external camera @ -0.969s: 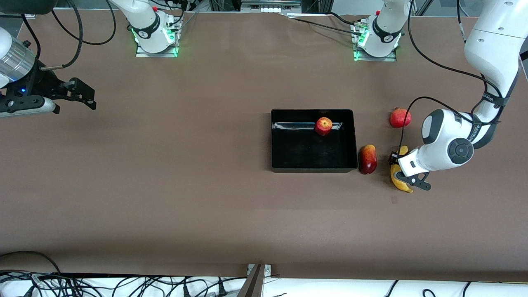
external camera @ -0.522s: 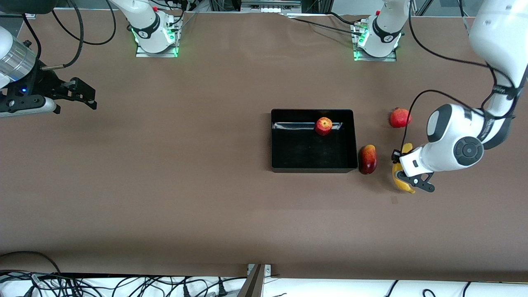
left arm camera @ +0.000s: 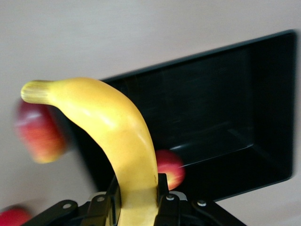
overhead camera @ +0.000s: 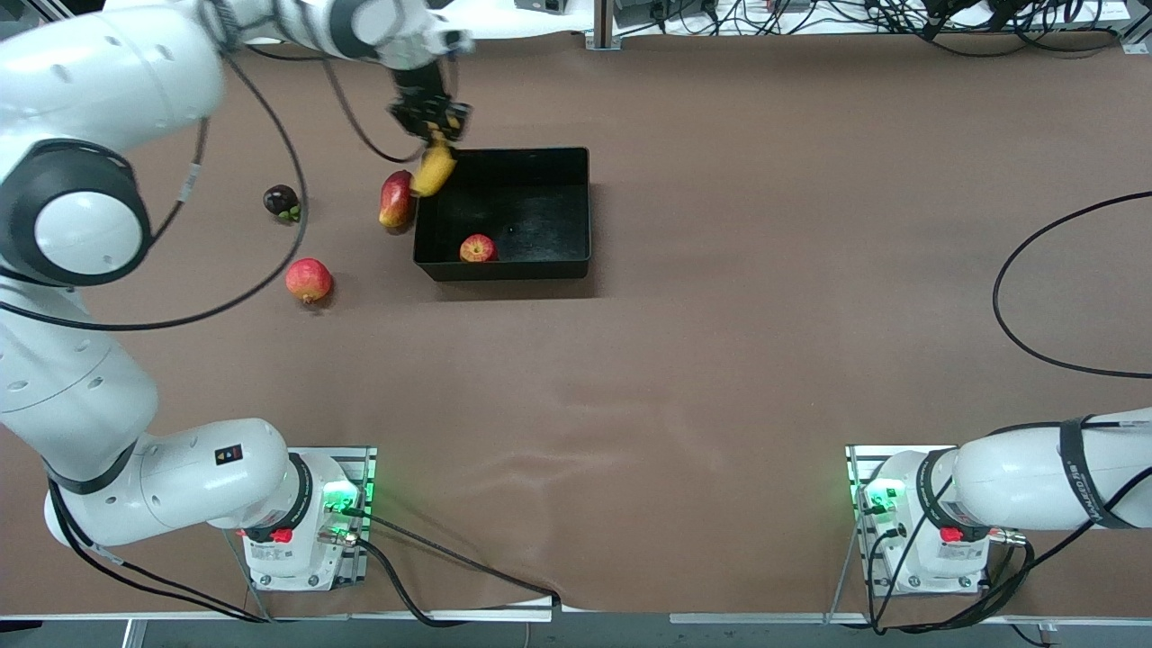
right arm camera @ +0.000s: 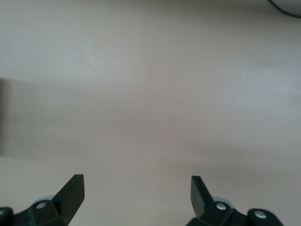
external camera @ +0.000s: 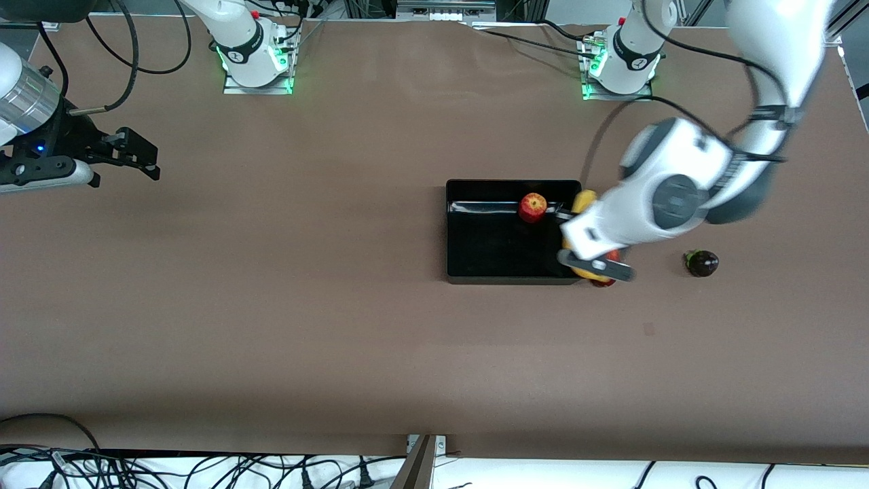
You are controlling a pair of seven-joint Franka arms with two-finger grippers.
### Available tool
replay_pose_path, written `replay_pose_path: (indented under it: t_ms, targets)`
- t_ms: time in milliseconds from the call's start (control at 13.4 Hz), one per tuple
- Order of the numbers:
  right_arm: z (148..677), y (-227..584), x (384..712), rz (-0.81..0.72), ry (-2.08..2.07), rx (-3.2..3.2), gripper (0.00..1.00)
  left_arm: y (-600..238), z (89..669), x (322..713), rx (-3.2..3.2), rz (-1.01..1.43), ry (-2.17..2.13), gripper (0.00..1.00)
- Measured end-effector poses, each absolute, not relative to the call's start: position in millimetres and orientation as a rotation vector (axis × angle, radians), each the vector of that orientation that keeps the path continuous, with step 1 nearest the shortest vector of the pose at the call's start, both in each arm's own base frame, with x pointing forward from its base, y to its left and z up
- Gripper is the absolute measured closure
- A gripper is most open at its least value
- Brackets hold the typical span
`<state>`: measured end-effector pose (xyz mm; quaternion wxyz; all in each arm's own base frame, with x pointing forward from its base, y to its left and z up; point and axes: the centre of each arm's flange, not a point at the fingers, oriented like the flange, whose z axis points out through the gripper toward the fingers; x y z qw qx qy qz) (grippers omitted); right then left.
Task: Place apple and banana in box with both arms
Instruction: 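Carry the banana into the box and open the left gripper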
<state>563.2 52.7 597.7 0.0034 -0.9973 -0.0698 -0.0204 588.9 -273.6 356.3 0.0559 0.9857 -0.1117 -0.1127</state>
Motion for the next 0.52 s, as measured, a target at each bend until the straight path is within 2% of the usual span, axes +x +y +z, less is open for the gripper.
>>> replay_pose_path:
  t_ms: [224,522]
  targets:
    - [598.0,52.8,563.4,-0.065,-0.219,-3.126,0.00,-349.6,307.8,562.3,2.952,-0.345,-0.256,0.67]
    - [598.6,52.9,563.5,-0.067,-0.219,-3.126,0.00,-374.8,229.5,551.7,2.979,-0.353,-0.262,0.67]
